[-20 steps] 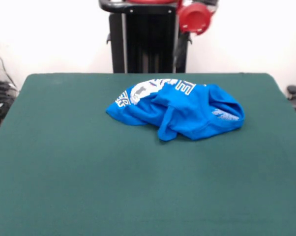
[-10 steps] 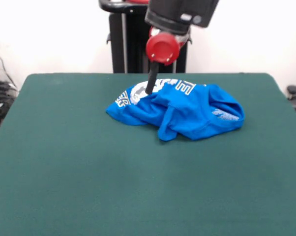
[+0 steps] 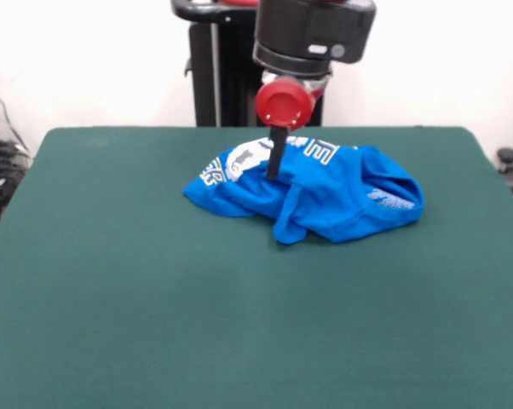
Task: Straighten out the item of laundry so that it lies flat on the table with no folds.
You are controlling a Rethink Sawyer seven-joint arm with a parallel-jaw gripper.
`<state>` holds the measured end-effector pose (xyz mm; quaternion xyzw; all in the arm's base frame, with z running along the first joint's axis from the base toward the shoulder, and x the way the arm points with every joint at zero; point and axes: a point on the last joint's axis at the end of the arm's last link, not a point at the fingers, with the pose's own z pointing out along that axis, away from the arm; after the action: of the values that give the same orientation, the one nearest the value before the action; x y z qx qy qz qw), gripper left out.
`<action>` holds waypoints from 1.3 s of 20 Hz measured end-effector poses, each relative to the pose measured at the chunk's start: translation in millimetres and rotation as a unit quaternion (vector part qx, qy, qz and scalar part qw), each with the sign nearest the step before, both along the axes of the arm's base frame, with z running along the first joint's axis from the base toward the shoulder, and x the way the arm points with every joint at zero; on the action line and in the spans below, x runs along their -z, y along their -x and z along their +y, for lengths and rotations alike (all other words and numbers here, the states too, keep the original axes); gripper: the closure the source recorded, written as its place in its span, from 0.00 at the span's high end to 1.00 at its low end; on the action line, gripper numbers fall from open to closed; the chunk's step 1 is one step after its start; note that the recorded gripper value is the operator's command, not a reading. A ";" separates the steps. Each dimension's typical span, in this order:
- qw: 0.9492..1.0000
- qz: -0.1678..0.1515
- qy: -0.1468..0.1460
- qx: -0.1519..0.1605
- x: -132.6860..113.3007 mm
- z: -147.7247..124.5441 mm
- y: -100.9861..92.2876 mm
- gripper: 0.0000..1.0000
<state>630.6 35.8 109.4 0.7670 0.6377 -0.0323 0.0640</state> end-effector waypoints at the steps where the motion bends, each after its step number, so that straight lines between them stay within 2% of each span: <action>1: 1.000 -0.002 -0.008 0.003 -4.9 3.3 0.5 1.00; 7: 0.999 -0.019 -0.036 0.009 -36.3 23.2 2.8 1.00; 12: 0.999 -0.021 -0.049 0.008 -44.0 36.0 5.5 1.00; 16: 0.998 -0.010 -0.055 0.002 -32.7 47.3 11.1 1.00; 21: 0.998 0.006 -0.059 -0.013 -8.4 73.8 24.4 1.00; 25: 0.998 0.004 -0.061 -0.020 17.4 91.9 37.6 1.00; 26: 0.998 0.001 -0.058 -0.026 34.6 98.2 45.6 0.00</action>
<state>585.0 134.1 74.8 0.7523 0.6586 0.0062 0.0194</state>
